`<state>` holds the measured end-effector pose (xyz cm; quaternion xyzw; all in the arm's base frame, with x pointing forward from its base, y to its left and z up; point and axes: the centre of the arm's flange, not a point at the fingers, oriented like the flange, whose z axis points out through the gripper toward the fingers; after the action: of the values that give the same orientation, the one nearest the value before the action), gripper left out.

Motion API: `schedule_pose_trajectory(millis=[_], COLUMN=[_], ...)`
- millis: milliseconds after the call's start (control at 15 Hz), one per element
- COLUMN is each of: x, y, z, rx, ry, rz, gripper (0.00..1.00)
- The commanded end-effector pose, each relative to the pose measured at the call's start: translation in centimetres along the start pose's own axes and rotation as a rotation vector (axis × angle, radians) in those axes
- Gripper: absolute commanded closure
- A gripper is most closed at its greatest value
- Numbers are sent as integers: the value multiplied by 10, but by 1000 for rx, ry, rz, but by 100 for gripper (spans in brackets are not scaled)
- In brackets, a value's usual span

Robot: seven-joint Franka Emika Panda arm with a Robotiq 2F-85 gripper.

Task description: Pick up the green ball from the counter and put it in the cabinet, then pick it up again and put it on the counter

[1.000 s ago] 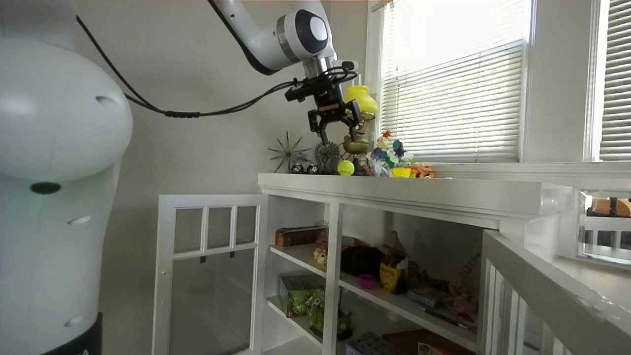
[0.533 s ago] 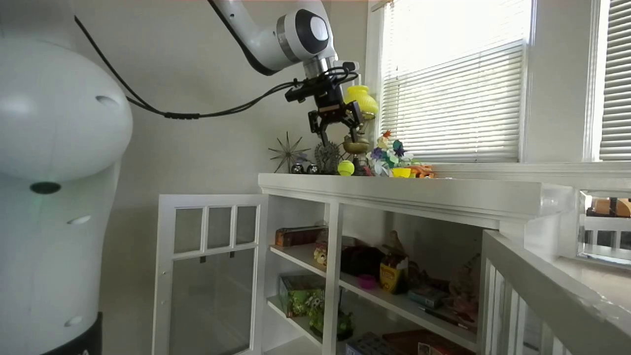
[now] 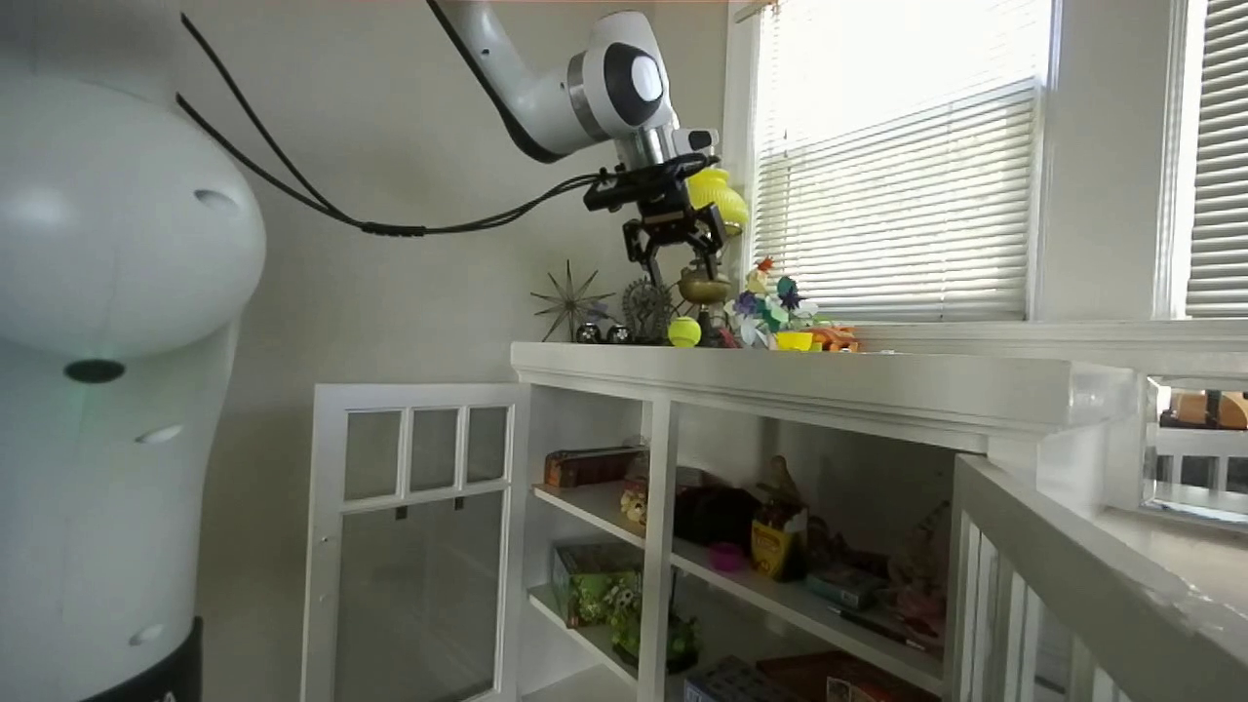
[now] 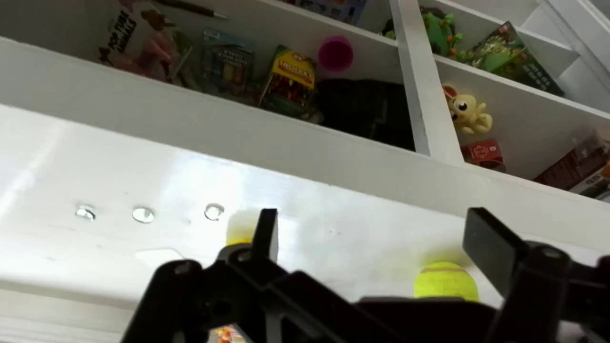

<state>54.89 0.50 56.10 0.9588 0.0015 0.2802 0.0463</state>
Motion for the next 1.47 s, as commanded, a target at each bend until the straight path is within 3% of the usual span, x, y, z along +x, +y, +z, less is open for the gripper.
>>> schedule_pose_trajectory(millis=[0, 600, 1400], x=[63, 123, 149], y=[-14, -60, -88], z=[16, 78, 123], rx=[15, 60, 105], ry=[52, 62, 112], rz=[-75, -151, -213], gripper=[0, 0, 0])
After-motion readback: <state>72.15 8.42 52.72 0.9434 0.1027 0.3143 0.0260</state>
